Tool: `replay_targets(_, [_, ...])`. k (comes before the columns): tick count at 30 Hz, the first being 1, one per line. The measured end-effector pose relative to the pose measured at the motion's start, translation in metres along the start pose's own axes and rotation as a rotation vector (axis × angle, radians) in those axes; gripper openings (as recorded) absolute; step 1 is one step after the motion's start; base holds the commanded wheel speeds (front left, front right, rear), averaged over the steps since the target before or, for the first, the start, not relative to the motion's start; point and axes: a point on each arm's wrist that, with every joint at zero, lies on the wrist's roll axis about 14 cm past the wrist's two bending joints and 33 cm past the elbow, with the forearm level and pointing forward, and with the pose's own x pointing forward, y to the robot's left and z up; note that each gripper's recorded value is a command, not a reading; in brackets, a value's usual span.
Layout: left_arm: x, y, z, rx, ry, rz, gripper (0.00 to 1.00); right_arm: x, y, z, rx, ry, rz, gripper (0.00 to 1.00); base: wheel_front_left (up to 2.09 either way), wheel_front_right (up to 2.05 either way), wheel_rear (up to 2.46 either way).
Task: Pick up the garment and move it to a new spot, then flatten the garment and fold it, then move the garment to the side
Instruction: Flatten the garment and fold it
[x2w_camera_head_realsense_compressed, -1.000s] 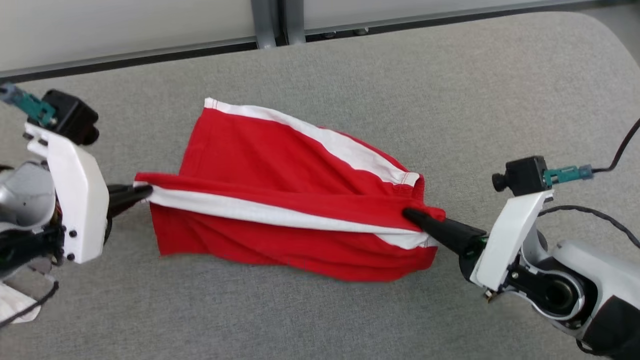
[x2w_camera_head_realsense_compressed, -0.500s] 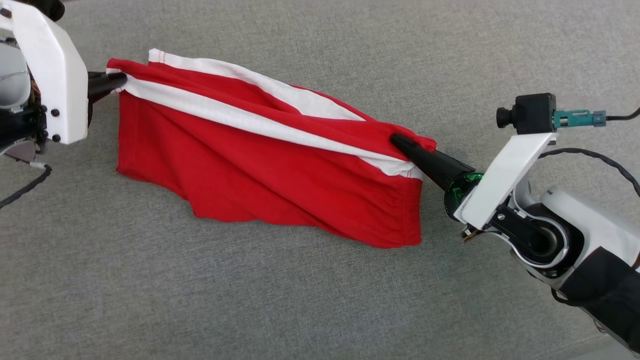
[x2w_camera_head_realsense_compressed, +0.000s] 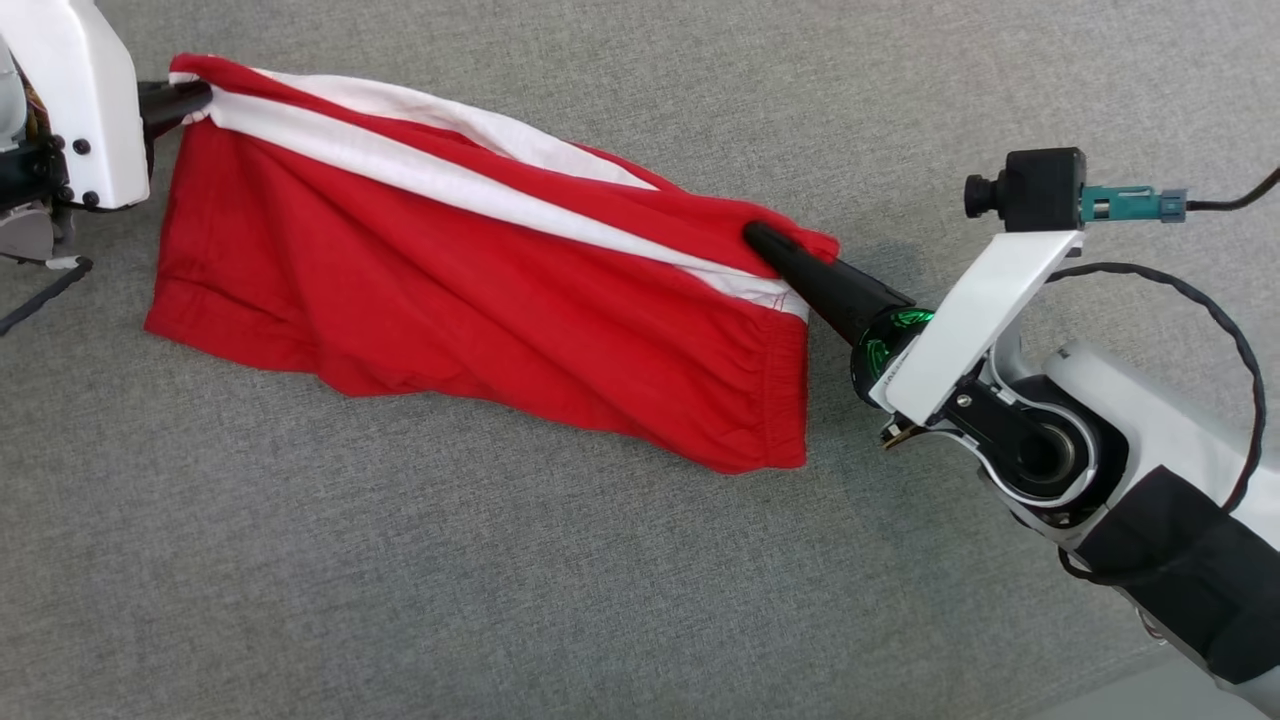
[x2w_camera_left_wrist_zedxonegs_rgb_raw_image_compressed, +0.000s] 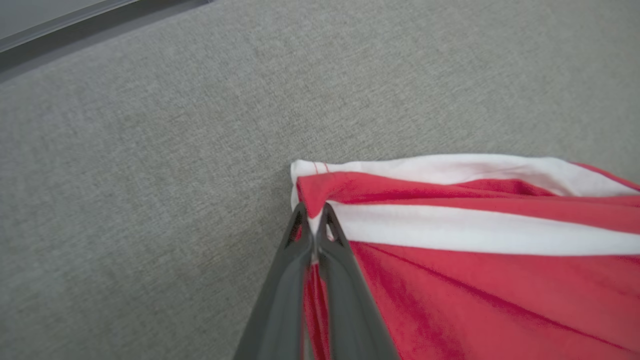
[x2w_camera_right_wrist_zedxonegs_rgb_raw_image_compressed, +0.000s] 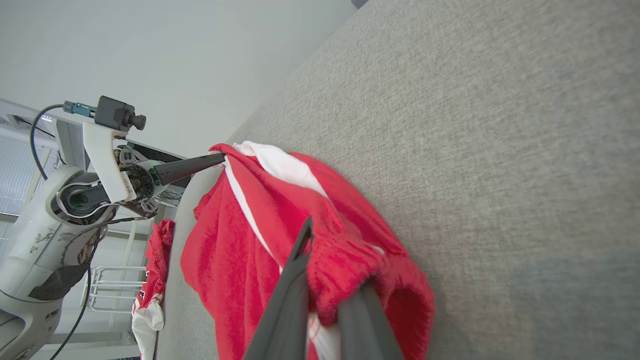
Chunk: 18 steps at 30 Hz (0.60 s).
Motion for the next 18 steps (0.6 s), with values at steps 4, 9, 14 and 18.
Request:
replay_targets(4, [-0.004,-0.002,0.003,0.001,-0.011,0.004,1.00,-0.002,0.003,0.001,-0.005,-0.004,0.000,1.00,0.00,0.00,0.00])
replay_targets(9, [-0.020,-0.011,0.011,0.028,-0.047,0.004,1.00,-0.015,0.007,0.005,-0.027,-0.022,-0.006,1.00,0.00,0.00,0.00])
replay_targets(14, [-0.035,-0.016,-0.006,0.022,0.023,0.005,1.00,-0.033,0.009,0.009,-0.042,-0.054,-0.018,1.00,0.00,0.00,0.00])
replay_targets(18, [-0.035,-0.010,-0.028,-0.002,0.106,0.020,1.00,-0.047,0.008,0.010,-0.036,-0.084,-0.030,1.00,0.00,0.00,0.00])
